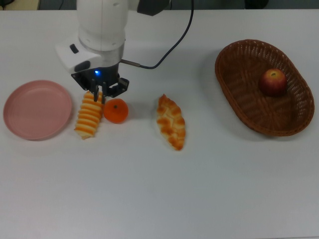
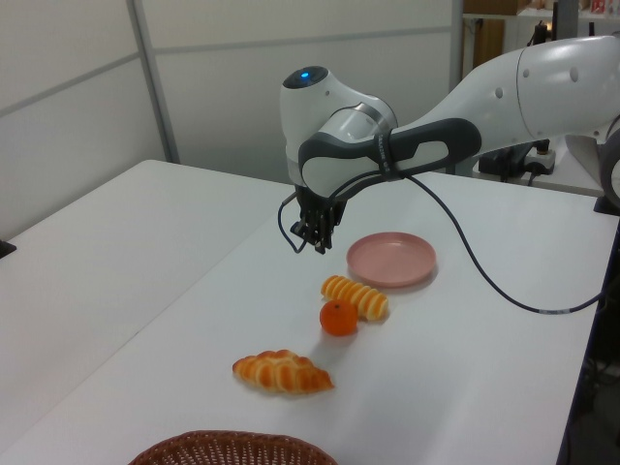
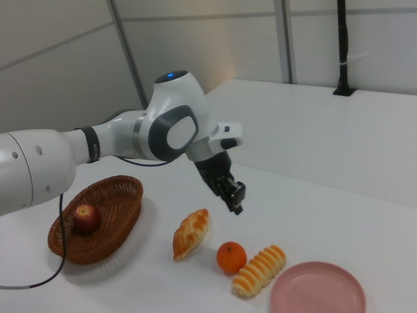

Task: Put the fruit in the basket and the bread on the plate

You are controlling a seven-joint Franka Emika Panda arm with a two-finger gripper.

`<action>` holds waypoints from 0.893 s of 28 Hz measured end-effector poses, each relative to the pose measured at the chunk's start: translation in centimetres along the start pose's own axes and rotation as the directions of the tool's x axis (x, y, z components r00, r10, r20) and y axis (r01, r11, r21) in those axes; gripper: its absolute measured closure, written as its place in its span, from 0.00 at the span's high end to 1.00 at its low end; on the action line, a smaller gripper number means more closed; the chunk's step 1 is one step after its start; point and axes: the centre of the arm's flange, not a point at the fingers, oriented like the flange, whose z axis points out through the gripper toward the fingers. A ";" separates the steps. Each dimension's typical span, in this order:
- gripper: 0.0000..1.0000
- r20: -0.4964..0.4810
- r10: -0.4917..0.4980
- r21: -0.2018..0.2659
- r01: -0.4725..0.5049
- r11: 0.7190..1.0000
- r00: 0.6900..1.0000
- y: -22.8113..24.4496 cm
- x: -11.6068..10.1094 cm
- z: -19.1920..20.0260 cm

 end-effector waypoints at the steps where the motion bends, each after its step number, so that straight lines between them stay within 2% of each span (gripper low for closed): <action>1: 0.23 0.011 -0.014 0.000 0.014 1.000 1.000 -0.9 -0.3 0.1; 8: 0.55 0.084 -0.125 -0.005 0.126 0.992 0.989 -10.1 -3.3 0.4; 12: 0.67 0.106 -0.167 -0.007 0.169 0.986 0.980 -13.3 -4.8 1.4; 18: 0.94 0.150 -0.180 -0.021 0.186 0.982 0.972 -17.1 -6.7 5.2; 20: 1.00 0.149 -0.177 -0.031 0.183 0.983 0.973 -17.7 -6.7 6.5; 25: 1.00 0.146 -0.169 -0.072 0.180 0.981 0.975 -18.5 -6.6 10.4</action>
